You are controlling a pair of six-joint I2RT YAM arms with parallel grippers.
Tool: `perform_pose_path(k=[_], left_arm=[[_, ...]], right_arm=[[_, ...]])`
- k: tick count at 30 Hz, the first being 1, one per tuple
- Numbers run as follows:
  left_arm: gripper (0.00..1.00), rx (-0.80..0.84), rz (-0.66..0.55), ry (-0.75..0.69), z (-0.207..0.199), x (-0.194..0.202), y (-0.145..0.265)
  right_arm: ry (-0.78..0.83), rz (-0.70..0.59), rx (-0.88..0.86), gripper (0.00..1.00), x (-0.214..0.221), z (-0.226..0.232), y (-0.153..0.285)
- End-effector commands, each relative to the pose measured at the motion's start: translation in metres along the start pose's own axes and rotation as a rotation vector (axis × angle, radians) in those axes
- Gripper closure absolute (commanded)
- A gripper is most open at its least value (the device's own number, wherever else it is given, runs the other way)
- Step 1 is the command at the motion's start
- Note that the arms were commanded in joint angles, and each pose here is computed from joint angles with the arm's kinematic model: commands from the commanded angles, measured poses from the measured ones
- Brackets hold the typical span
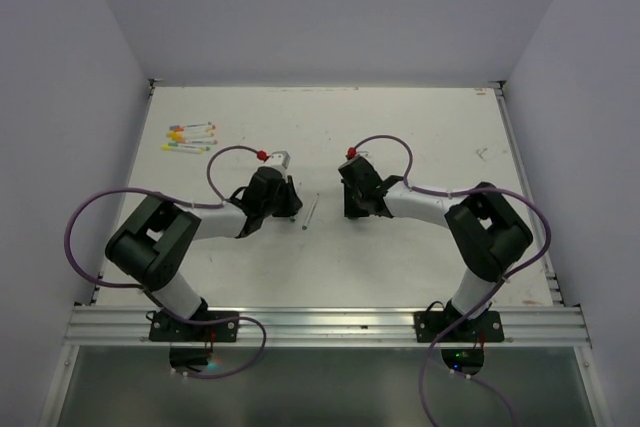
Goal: Open the pen caps
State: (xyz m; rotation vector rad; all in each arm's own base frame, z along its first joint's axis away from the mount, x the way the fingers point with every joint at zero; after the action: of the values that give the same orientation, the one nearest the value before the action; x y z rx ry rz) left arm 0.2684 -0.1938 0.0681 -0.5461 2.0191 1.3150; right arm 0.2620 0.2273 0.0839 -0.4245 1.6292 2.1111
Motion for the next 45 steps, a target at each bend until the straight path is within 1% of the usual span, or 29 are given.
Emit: perform_pose_path(k=[1,4,5,8,9,12,20,25,27,28,30,31,32,34,35,36,37,39,40,41,42,43,44,45], left_arm=[[0.76,-0.128,0.134,0.032,0.024,0.042,0.008],[0.75,-0.133,0.132,0.044,0.027,0.049,0.011],[0.74,-0.136,0.136,0.045,0.027,0.051,0.012],[0.74,-0.148,0.142,0.050,0.029,0.053,0.014],[0.73,-0.148,0.139,0.050,0.029,0.052,0.015],[0.73,-0.142,0.134,0.055,0.028,0.052,0.016],[0.70,-0.085,0.079,0.051,0.020,0.039,0.025],[0.67,-0.098,0.042,0.050,0.017,0.023,0.035],[0.66,-0.126,0.013,0.066,0.017,0.016,0.041],[0.64,-0.137,0.001,0.071,0.017,0.014,0.044],[0.60,-0.191,-0.047,0.098,0.020,0.003,0.053],[0.47,-0.204,-0.063,0.105,0.020,-0.001,0.057],[0.44,-0.216,-0.082,0.107,0.020,-0.006,0.060],[0.39,-0.254,-0.122,0.114,0.021,-0.019,0.068],[0.37,-0.285,-0.117,0.122,0.025,-0.023,0.073],[0.34,-0.307,-0.144,0.130,0.027,-0.033,0.076],[0.19,-0.328,-0.150,0.137,0.030,-0.038,0.078],[0.03,-0.363,-0.166,0.166,0.043,-0.053,0.080],[0.00,-0.369,-0.166,0.181,0.049,-0.058,0.080],[0.00,-0.403,-0.170,0.226,0.069,-0.065,0.080],[0.00,-0.377,-0.170,0.241,0.074,-0.073,0.080],[0.00,-0.402,-0.169,0.274,0.086,-0.077,0.079],[0.00,-0.462,-0.153,0.331,0.108,-0.078,0.078],[0.00,-0.476,-0.176,0.364,0.116,-0.088,0.078]], right_arm=[[0.021,-0.008,0.078,0.84,0.002,-0.012,0.007],[0.023,-0.004,0.079,0.79,0.003,-0.011,0.005],[0.025,-0.002,0.080,0.76,0.004,-0.011,0.005],[0.026,0.008,0.071,0.72,0.006,-0.010,0.003],[0.024,0.011,0.065,0.66,0.006,-0.010,0.003],[0.024,0.012,0.058,0.57,0.008,-0.009,0.003],[0.027,-0.018,0.004,0.53,0.002,-0.002,0.013],[0.035,-0.064,-0.054,0.51,-0.010,0.007,0.031],[0.033,-0.076,-0.074,0.46,-0.013,0.010,0.038],[0.027,-0.097,-0.099,0.44,-0.018,0.012,0.047],[0.026,-0.114,-0.115,0.35,-0.022,0.015,0.058],[0.026,-0.123,-0.125,0.32,-0.024,0.016,0.063],[0.025,-0.137,-0.137,0.27,-0.028,0.018,0.072],[0.042,-0.145,-0.132,0.22,-0.033,0.018,0.079],[0.050,-0.140,-0.122,0.13,-0.036,0.020,0.084],[0.064,-0.150,-0.096,0.08,-0.038,0.018,0.086],[0.067,-0.158,-0.072,0.06,-0.041,0.016,0.088],[0.075,-0.188,0.022,0.04,-0.048,0.008,0.092],[0.078,-0.203,0.062,0.03,-0.050,0.004,0.095],[0.084,-0.203,0.097,0.02,-0.051,0.001,0.098],[0.086,-0.206,0.121,0.02,-0.052,-0.002,0.099],[0.086,-0.218,0.151,0.02,-0.053,-0.004,0.100],[0.090,-0.214,0.170,0.02,-0.052,-0.007,0.100],[0.092,-0.214,0.180,0.04,-0.050,-0.009,0.100]])
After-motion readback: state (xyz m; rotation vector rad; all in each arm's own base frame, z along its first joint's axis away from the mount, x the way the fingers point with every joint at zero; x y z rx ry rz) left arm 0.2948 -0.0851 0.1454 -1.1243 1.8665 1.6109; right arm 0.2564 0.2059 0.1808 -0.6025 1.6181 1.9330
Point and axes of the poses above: each gripper's point midway between its finger pads, its own y axis back along the fingers, its own z axis along the line the jaws close on, x = y × z, the point moved 8 cm from there along y, back along the fingers, and after that the axes turned 9 degrees about -y, right-handed, at the moved point
